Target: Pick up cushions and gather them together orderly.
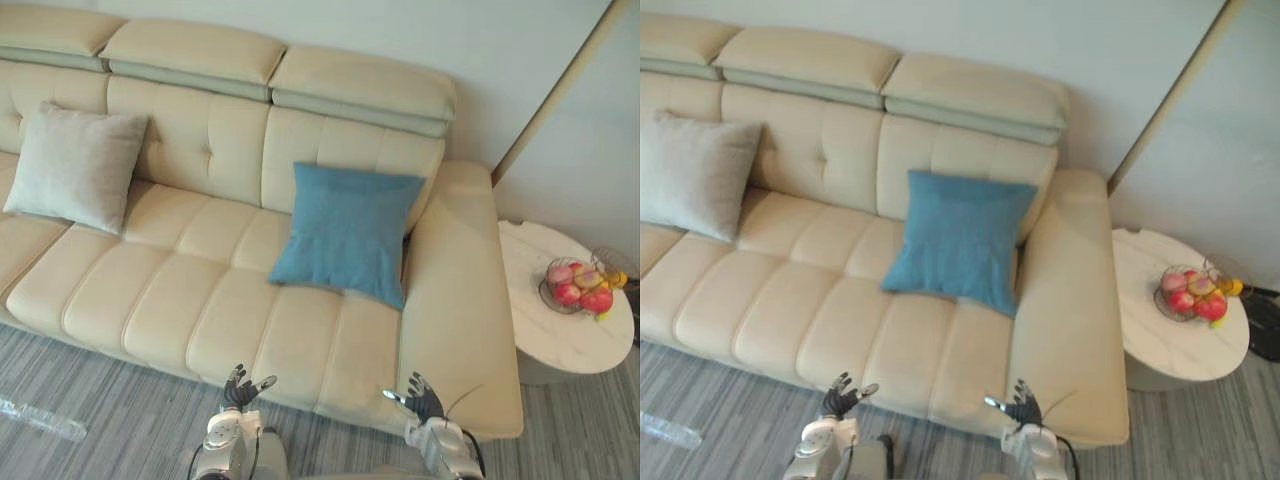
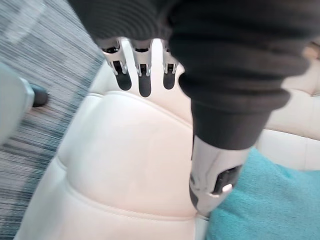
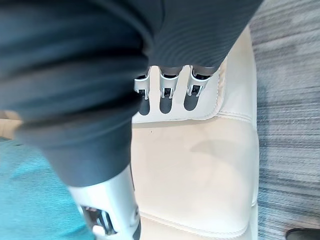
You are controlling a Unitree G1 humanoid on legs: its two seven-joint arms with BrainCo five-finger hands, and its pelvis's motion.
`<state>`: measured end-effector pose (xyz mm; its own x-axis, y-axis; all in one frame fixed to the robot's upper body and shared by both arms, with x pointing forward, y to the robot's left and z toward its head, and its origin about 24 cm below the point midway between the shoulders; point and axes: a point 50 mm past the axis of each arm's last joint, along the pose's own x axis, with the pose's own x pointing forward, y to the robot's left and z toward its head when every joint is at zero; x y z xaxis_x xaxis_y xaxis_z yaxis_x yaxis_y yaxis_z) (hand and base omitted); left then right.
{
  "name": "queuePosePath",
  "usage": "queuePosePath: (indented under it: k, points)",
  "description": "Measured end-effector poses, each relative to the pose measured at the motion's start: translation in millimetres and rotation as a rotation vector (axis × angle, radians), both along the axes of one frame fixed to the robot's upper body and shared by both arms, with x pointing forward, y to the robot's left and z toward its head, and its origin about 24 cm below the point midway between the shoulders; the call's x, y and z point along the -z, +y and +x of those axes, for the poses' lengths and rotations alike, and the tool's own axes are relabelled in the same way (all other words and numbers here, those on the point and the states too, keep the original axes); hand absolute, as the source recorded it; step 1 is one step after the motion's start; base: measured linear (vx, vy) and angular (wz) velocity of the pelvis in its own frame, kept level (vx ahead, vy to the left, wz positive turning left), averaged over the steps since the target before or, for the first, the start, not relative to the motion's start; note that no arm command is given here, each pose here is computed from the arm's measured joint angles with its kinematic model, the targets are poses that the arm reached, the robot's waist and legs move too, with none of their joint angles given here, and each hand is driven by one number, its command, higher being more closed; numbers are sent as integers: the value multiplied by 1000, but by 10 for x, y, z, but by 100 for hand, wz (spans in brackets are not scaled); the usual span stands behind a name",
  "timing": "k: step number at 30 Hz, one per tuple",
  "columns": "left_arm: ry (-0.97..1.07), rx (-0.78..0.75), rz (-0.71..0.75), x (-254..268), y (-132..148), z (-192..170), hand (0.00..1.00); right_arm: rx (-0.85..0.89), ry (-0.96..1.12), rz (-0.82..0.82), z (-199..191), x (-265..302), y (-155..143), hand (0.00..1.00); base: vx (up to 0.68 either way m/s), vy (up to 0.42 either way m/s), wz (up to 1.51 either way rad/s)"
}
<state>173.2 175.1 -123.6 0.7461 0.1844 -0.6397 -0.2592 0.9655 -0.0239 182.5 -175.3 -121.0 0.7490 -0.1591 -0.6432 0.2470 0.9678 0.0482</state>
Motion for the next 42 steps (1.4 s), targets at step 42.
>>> queuePosePath:
  k: [42]
  points:
    - [327, 92, 67, 358, 244, -815, 0, 139, 368, -1, -1005, 411, -380, 0, -82, 34, 7]
